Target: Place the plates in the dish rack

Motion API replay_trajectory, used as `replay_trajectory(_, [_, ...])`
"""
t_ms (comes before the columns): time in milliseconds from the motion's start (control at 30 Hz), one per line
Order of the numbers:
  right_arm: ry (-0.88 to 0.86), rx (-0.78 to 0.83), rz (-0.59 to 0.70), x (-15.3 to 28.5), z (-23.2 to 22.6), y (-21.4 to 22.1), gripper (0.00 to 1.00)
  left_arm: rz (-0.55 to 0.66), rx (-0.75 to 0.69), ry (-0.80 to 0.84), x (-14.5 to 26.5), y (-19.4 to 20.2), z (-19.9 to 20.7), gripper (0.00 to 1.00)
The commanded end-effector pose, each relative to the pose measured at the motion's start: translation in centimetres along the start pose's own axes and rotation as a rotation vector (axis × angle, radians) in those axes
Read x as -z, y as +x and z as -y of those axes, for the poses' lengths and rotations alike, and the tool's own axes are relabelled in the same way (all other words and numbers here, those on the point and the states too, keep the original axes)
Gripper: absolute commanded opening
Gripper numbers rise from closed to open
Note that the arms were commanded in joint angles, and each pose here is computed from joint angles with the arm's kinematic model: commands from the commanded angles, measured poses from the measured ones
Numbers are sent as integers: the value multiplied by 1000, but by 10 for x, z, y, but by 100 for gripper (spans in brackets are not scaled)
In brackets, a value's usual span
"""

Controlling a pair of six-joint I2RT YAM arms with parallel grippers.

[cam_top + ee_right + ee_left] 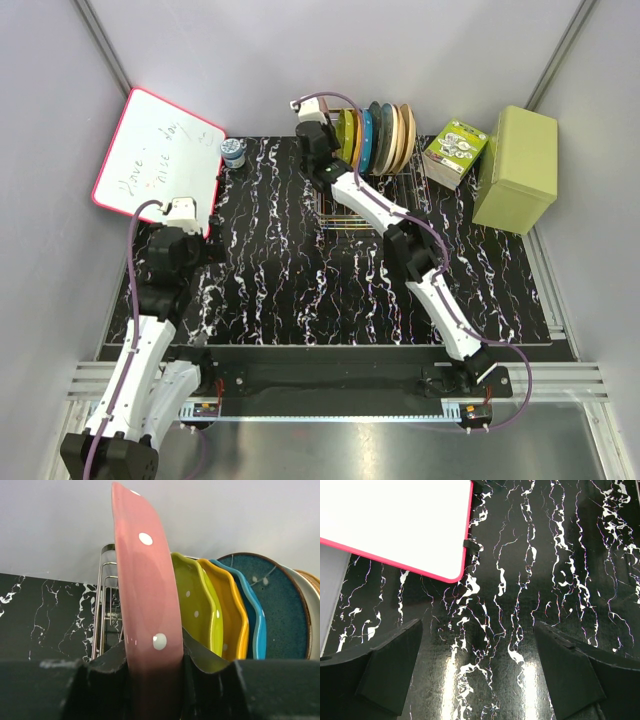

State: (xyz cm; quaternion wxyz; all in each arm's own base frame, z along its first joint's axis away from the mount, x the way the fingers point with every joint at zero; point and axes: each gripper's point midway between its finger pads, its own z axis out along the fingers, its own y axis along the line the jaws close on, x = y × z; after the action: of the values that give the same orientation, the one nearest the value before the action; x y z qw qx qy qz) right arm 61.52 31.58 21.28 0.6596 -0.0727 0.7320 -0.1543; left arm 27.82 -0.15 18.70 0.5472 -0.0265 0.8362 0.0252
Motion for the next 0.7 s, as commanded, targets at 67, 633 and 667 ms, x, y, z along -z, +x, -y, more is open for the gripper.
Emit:
replay_trajectory(67, [9,-123,87,3,-5,-33,0,58,-3,23,-3,-12,5,99])
replay_trajectory(633, [61,-105,71,1,-1,-21,49,50,-8,39,-4,-9,8,99])
replay_trajectory(667, [61,-107,71,2,-1,-22,49,50,-8,41,-4,-9,8,99])
